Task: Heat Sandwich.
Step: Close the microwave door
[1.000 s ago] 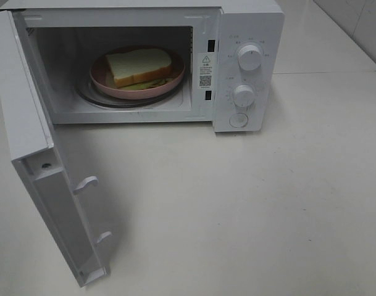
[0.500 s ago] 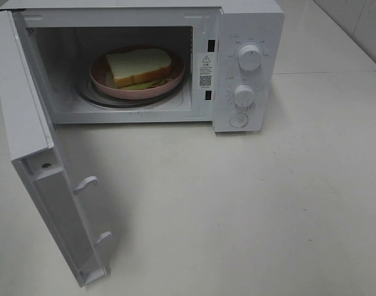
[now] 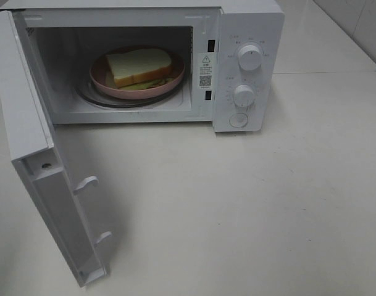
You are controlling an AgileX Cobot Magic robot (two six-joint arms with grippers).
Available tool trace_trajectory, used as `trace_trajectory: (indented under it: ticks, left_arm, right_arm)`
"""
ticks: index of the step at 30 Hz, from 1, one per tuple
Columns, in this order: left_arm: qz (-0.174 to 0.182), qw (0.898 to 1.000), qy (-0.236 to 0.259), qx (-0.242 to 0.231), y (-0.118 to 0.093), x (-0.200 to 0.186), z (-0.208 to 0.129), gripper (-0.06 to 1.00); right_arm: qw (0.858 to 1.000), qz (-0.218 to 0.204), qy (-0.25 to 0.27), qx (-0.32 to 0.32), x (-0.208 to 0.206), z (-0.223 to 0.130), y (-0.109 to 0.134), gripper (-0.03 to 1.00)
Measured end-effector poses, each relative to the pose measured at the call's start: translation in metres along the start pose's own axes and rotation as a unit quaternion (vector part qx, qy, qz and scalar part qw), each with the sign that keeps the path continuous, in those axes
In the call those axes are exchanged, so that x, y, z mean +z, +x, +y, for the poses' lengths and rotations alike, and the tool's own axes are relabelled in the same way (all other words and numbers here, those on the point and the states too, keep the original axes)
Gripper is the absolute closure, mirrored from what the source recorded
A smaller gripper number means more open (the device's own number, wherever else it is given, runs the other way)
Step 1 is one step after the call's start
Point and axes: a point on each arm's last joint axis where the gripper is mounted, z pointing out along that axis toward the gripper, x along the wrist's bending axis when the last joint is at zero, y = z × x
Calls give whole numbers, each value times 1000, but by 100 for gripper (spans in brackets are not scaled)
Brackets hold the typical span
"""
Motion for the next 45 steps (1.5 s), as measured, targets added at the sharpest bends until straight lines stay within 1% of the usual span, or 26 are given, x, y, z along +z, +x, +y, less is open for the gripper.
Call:
trace_trajectory:
  ticks: [3, 4, 6, 7, 8, 9, 11, 12, 13, 14, 15, 16, 18, 21, 23, 25, 26, 29, 30, 31, 33, 34, 35, 39, 43, 45]
  left_arm:
    - [2, 1000, -22, 0, 0, 13, -4, 18]
    - [2, 1000, -31, 0, -1, 17, -4, 25]
    - [3, 999, -45, 0, -1, 26, -7, 33]
    - [3, 999, -45, 0, -1, 26, -7, 33]
    - [4, 999, -54, 0, -1, 35, -9, 37]
    - [4, 999, -53, 0, -1, 40, -10, 46]
    - [4, 998, -59, 0, -1, 50, -11, 58]
    - [4, 998, -59, 0, -1, 50, -11, 58]
    - [5, 998, -70, 1, -1, 59, -10, 70]
    - [5, 997, -71, 1, -2, 64, -10, 76]
    - [5, 998, -70, 1, -2, 68, -10, 81]
    - [5, 998, -70, 1, -2, 68, -10, 81]
    - [3, 998, -56, 1, -2, 86, -10, 93]
    - [2, 999, -48, 1, -2, 98, -11, 94]
    - [1, 999, -43, 1, -2, 115, -12, 94]
    - [-8, 999, -47, 4, -5, 130, -14, 94]
    - [-8, 999, -47, 4, -5, 130, -14, 94]
    - [-33, 998, -52, 16, -13, 145, -16, 94]
    - [-33, 998, -52, 16, -13, 145, -16, 94]
    - [-53, 997, -56, 22, -21, 152, -18, 94]
    - [-75, 995, -53, 29, -29, 159, -22, 94]
    - [-96, 994, -45, 34, -38, 165, -27, 94]
    - [-96, 994, -45, 34, -38, 165, -27, 94]
    - [-132, 990, -23, 45, -54, 175, -34, 94]
    - [-151, 987, -24, 51, -64, 182, -31, 94]
    - [-154, 986, -26, 51, -66, 183, -29, 94]
  right_arm:
    - [1000, 0, 0, 0, 0, 0, 0, 53]
    - [1000, 0, 0, 0, 0, 0, 0, 53]
    - [1000, 0, 0, 0, 0, 0, 0, 53]
    - [1000, 0, 0, 0, 0, 0, 0, 53]
    - [1000, 0, 0, 0, 0, 0, 0, 53]
    - [1000, 0, 0, 0, 0, 0, 0, 53]
    - [1000, 0, 0, 0, 0, 0, 0, 53]
    - [1000, 0, 0, 0, 0, 0, 0, 53]
    - [1000, 0, 0, 0, 0, 0, 0, 53]
    - [1000, 0, 0, 0, 0, 0, 0, 53]
    - [1000, 0, 0, 0, 0, 0, 0, 53]
    - [1000, 0, 0, 0, 0, 0, 0, 53]
    - [1000, 0, 0, 0, 0, 0, 0, 53]
    - [1000, 0, 0, 0, 0, 0, 0, 53]
    - [1000, 0, 0, 0, 0, 0, 0, 53]
    - [1000, 0, 0, 0, 0, 0, 0, 53]
    - [1000, 0, 0, 0, 0, 0, 0, 53]
    - [1000, 0, 0, 0, 0, 0, 0, 53]
    - [1000, 0, 0, 0, 0, 0, 0, 53]
    - [1000, 0, 0, 0, 0, 0, 0, 53]
    - [1000, 0, 0, 0, 0, 0, 0, 53]
    - [1000, 0, 0, 0, 0, 0, 0, 53]
    - [1000, 0, 0, 0, 0, 0, 0, 53]
    - [1000, 0, 0, 0, 0, 0, 0, 53]
    - [1000, 0, 0, 0, 0, 0, 0, 53]
    - [1000, 0, 0, 0, 0, 0, 0, 53]
